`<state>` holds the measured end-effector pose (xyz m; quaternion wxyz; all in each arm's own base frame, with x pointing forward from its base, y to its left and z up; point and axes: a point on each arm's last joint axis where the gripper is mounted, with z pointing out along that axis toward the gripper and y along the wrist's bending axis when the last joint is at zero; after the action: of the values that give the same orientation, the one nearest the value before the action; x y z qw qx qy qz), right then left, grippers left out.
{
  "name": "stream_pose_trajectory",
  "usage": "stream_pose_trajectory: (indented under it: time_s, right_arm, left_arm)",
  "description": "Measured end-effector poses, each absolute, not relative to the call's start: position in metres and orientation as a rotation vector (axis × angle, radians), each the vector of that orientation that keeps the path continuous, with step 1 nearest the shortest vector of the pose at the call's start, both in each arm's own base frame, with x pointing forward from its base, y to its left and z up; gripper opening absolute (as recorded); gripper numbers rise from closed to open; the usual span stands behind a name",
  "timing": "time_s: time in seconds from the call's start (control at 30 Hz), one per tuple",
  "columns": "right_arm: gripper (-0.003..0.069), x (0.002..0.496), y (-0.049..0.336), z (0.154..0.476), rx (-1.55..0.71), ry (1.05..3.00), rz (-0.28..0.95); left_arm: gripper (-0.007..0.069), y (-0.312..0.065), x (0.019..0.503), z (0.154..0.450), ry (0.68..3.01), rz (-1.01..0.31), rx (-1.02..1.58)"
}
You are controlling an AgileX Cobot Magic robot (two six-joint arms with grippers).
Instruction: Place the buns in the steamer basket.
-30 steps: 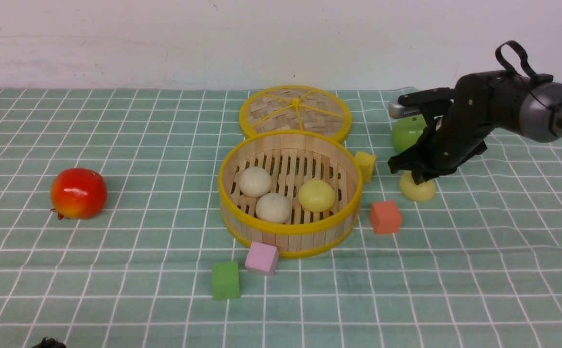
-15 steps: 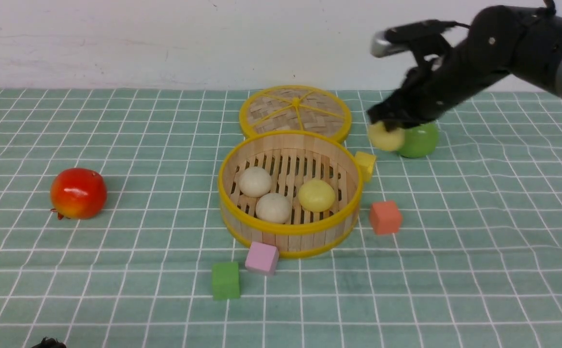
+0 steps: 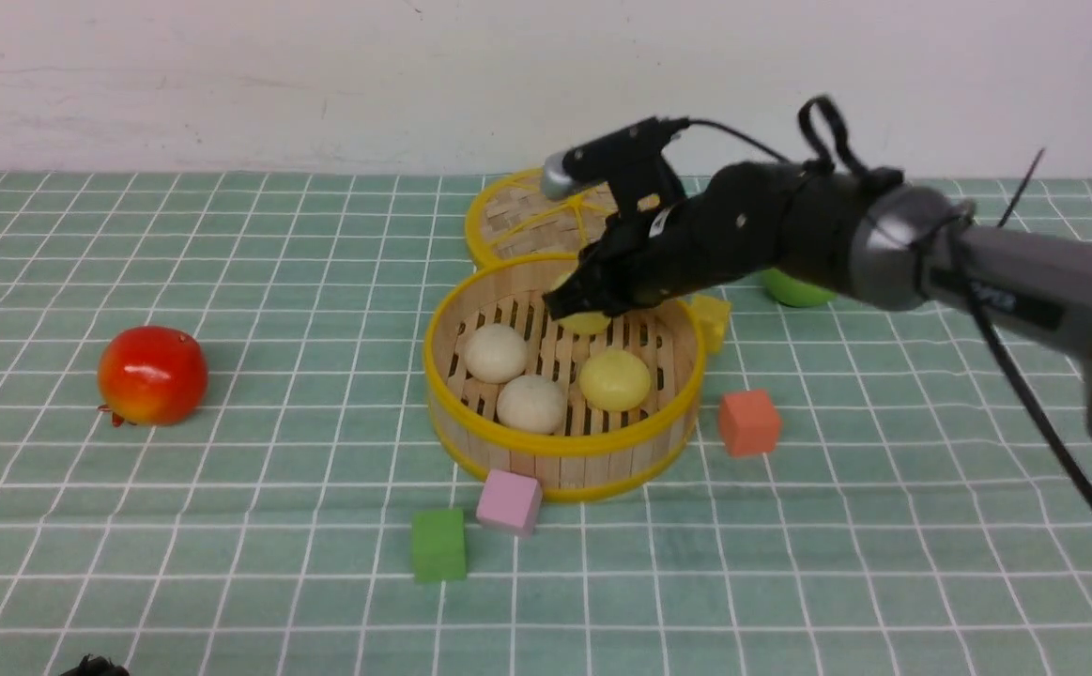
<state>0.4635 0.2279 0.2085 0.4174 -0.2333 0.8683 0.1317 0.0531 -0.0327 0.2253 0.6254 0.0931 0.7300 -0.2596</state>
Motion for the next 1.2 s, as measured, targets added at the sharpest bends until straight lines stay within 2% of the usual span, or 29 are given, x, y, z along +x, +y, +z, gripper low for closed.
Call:
stream_pose_trajectory:
  time_s: [0.1, 0.17, 0.27, 0.4, 0.43, 0.57, 0.67, 0.73, 0.77, 0.8, 0.9, 1.0, 1.2]
  right_arm:
    - [0.0305, 0.465, 0.229, 0.191, -0.608, 2.212, 0.315]
    - [0.0361, 0.465, 0.229, 0.191, -0.610, 2.212, 0.313]
    - [0.0486, 0.462, 0.228, 0.200, -0.623, 2.219, 0.317]
    - [0.0542, 0.444, 0.223, 0.234, -0.676, 2.267, 0.334]
    - [0.0544, 0.429, 0.216, 0.266, -0.706, 2.281, 0.329]
    - [0.0478, 0.375, 0.187, 0.341, -0.720, 2.406, 0.269]
    - [0.0421, 0.350, 0.172, 0.361, -0.675, 2.473, 0.226]
    - [0.0317, 0.318, 0.152, 0.377, -0.593, 2.551, 0.180]
    - [0.0309, 0.316, 0.151, 0.378, -0.587, 2.555, 0.178]
    - [0.0235, 0.295, 0.139, 0.384, -0.533, 2.577, 0.164]
    - [0.0141, 0.266, 0.125, 0.388, -0.460, 2.590, 0.177]
    - [0.0082, 0.233, 0.109, 0.389, -0.401, 2.598, 0.192]
    - [0.0057, 0.191, 0.091, 0.387, -0.384, 2.620, 0.222]
  left_arm:
    - [0.0057, -0.033, 0.053, 0.225, 1.675, -0.596, 0.213]
    - [0.0057, -0.033, 0.053, 0.225, 1.675, -0.596, 0.213]
    - [0.0061, -0.033, 0.053, 0.225, 1.675, -0.596, 0.213]
    - [0.0066, -0.033, 0.053, 0.225, 1.675, -0.596, 0.213]
    - [0.0069, -0.033, 0.053, 0.225, 1.675, -0.596, 0.213]
    - [0.0073, -0.033, 0.053, 0.225, 1.675, -0.596, 0.213]
    - [0.0074, -0.033, 0.053, 0.225, 1.675, -0.596, 0.213]
    - [0.0076, -0.033, 0.053, 0.225, 1.675, -0.596, 0.213]
    - [0.0076, -0.033, 0.053, 0.225, 1.675, -0.596, 0.213]
    - [0.0078, -0.033, 0.053, 0.225, 1.675, -0.596, 0.213]
    - [0.0083, -0.033, 0.053, 0.225, 1.675, -0.596, 0.213]
    - [0.0085, -0.033, 0.053, 0.225, 1.675, -0.596, 0.213]
    - [0.0090, -0.033, 0.053, 0.225, 1.675, -0.596, 0.213]
